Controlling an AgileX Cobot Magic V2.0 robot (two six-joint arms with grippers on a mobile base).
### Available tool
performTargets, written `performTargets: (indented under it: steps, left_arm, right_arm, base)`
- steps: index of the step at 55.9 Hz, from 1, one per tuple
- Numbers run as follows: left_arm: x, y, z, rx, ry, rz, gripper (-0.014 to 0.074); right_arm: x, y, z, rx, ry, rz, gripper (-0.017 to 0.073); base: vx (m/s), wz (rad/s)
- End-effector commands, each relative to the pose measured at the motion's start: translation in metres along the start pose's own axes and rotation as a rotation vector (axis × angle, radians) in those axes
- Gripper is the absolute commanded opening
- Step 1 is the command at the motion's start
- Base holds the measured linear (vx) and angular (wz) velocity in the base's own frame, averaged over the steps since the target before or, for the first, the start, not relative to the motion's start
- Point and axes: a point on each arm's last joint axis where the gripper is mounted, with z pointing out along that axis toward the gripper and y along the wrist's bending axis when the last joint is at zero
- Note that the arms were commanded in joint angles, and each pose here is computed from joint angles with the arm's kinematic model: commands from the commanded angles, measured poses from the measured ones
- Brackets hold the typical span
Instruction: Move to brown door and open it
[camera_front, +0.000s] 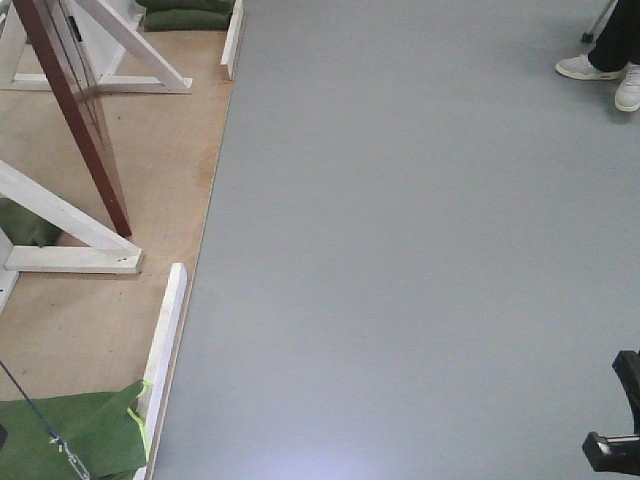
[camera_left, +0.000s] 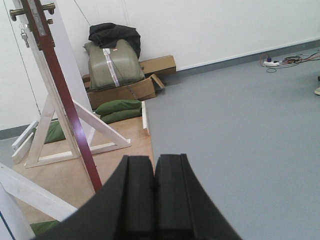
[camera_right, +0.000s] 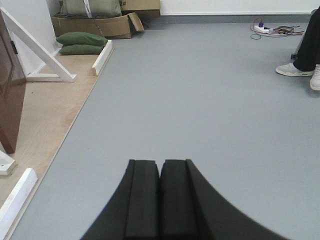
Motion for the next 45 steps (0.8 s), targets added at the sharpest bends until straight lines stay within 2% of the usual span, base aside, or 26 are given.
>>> performTargets:
  steps: [1,45]
  left_arm:
    - [-0.0133,0.0016,-0.0025,-0.011,-0.106,-0.014,-0.0006]
    - [-0.0133,0.0016,-0.0025,-0.011,-0.106,-0.014,-0.0006]
  right_arm:
    - [-0.0058,-0.0005,-0.0001,0.006,-0.077,-0.009,0.0000]
    - [-0.0058,-0.0005,-0.0001,0.006,-0.077,-0.009,0.0000]
  base:
    - [0.00,0.00]
    - [0.00,0.00]
